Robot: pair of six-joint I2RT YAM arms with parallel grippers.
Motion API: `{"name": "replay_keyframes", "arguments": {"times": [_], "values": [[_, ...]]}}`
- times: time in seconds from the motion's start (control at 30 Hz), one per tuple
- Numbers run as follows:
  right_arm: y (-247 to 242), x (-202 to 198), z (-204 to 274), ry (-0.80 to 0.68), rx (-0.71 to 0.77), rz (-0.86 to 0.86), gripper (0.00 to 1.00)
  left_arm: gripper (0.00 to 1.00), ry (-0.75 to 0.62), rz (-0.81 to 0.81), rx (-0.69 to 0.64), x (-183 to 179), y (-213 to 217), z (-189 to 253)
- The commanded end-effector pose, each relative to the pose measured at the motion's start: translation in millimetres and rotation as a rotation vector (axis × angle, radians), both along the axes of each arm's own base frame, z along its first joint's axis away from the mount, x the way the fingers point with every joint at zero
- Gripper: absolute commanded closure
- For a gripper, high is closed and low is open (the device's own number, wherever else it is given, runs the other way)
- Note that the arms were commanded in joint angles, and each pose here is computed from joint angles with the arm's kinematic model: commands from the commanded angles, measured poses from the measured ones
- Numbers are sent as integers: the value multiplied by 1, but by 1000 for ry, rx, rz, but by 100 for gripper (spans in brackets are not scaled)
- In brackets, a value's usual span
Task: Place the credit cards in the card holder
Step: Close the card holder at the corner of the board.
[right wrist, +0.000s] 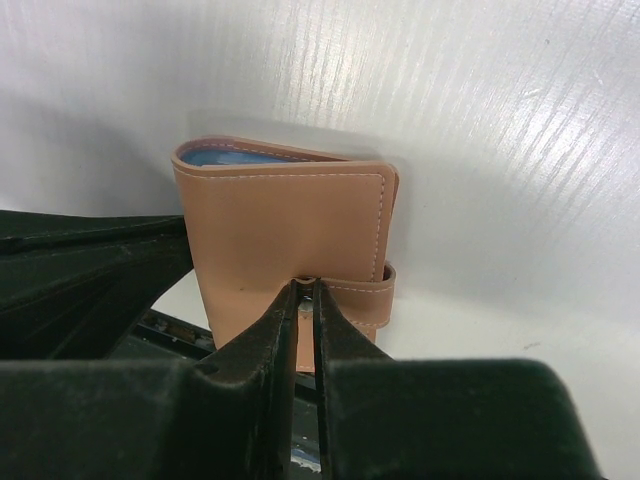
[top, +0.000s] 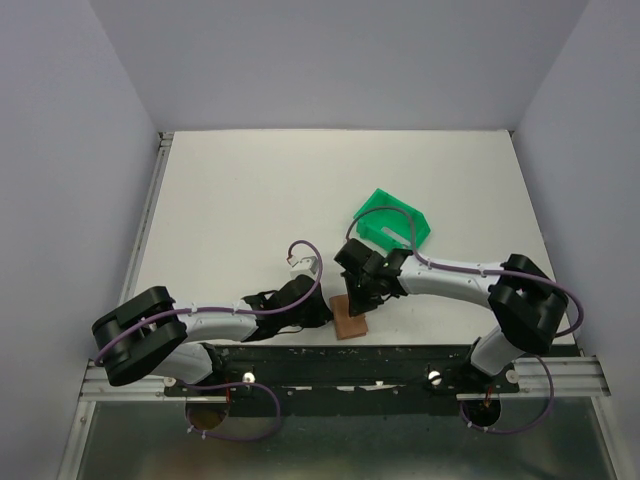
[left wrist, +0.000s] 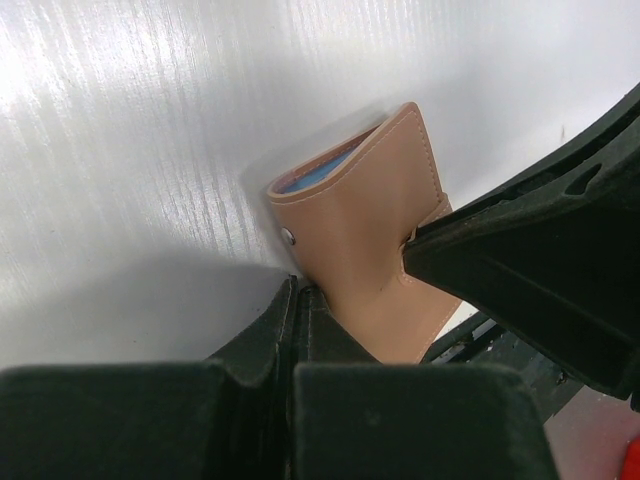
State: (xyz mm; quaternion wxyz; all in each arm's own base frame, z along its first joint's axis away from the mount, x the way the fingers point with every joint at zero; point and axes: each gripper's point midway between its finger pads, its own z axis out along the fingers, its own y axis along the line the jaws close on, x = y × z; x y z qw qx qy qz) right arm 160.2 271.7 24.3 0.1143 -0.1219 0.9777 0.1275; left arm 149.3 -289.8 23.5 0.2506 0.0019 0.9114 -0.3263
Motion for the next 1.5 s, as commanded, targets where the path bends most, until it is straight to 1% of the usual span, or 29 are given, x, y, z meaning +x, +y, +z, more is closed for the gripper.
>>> {"name": "replay_keyframes", "arguments": {"times": [0.0,0.27,0.37,0.43,0.53,0.63,0.8,0.93,1.07,1.3,1.47], "values": [[-38,-1,-48,-28,-181,-20,82,100,20,-28,-16,-8,-4,-4],[-36,0,-58,-47,-145,-20,81,100,20,-32,-24,-8,-6,-4],[-34,2,-57,-51,-143,-17,80,100,22,-34,-23,-9,-7,-4],[-35,5,-52,-81,-137,-12,82,100,20,-36,-26,-9,-7,-4],[-39,11,-36,-148,-102,-39,83,100,17,-36,-31,-9,-8,-2],[-34,15,-13,-198,-33,-50,82,100,16,-34,-27,-10,-6,-2],[-26,28,35,-335,113,-71,78,100,15,-26,-27,-10,-4,-3],[-25,33,53,-402,176,-78,73,100,17,-25,-26,-10,-4,-3],[-26,28,47,-376,169,-65,70,100,15,-27,-30,-9,-6,-1],[-37,21,30,-340,136,-117,72,100,15,-32,-27,-9,-7,-1],[-37,14,27,-313,172,-131,72,100,16,-32,-21,-10,-5,-3]]}}
